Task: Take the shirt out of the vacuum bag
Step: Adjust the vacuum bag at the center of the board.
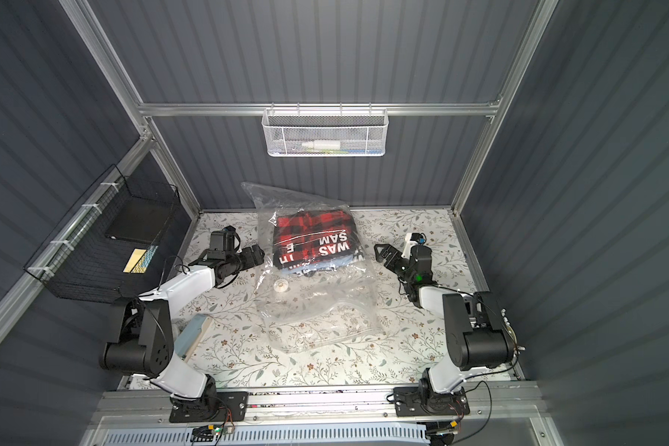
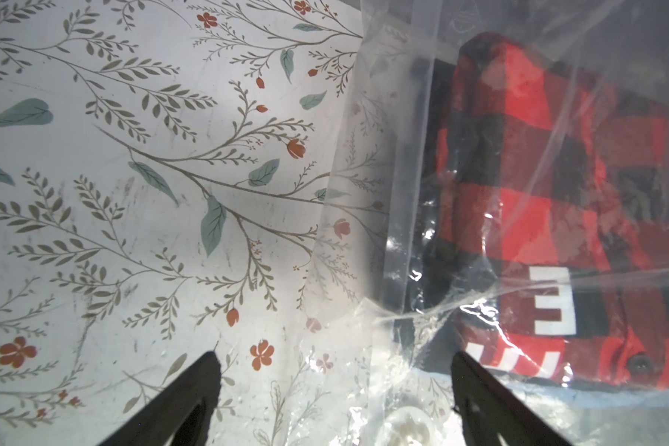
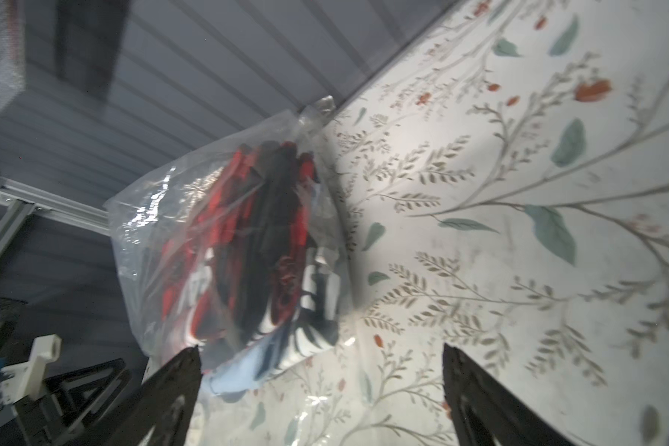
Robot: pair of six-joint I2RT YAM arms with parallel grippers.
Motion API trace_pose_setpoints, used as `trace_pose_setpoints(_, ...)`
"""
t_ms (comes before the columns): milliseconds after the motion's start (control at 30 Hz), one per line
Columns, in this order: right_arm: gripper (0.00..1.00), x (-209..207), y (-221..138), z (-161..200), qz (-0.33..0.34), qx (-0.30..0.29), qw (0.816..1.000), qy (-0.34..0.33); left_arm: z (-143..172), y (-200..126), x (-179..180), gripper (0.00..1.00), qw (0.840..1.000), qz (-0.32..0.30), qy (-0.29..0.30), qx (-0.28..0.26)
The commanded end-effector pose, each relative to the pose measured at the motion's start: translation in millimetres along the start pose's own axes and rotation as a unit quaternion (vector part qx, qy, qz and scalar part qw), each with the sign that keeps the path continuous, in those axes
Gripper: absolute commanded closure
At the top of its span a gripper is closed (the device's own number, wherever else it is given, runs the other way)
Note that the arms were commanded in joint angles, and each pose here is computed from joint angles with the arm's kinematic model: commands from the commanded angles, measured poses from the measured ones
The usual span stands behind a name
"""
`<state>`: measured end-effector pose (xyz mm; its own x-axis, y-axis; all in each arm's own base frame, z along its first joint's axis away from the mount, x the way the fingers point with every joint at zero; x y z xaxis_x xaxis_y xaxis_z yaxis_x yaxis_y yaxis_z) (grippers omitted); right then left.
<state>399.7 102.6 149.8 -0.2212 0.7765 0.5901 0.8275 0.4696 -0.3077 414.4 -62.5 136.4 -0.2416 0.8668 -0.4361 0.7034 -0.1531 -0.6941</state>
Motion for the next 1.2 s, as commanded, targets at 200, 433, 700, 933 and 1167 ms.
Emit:
trace_pose_setpoints(200, 0.01, 11, 23, -7, -0.034, 0.061, 0.997, 0.041, 19, 16, -2, 0.04, 1.000, -0.017, -0.018, 0.003)
trace_pose_setpoints(433, 0.13, 53, 41, -5, -0.019, 0.066, 0.996, -0.054, 24, 31, 8, 0.05, 0.999, -0.044, -0.018, 0.010)
trace_pose_setpoints(700, 0.11, 52, 86, 6, -0.029, 0.098, 0.994, -0.042, 36, 65, 15, 0.14, 0.997, -0.063, -0.038, 0.033)
trace_pose_setpoints(933, 0.11, 46, 141, 31, -0.026, 0.155, 0.987, -0.046, 47, 79, -2, 0.16, 0.997, -0.050, -0.037, 0.048)
trace_pose_setpoints(1167, 0.09, 68, 192, 60, -0.032, 0.197, 0.976, -0.093, 73, 75, -36, 0.18, 0.998, -0.022, -0.008, 0.066)
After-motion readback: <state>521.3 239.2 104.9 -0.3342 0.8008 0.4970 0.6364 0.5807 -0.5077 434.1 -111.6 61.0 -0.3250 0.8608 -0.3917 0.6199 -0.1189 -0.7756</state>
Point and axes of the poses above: each gripper's point midway between its finger pads, its own y axis out along the fingers, its own x axis along the line the jaws close on, z = x × y, the point moved 3 cm from there along -y, back along the fingers, and after that the axes turned 10 degrees about -y, right-handed, at the moved point
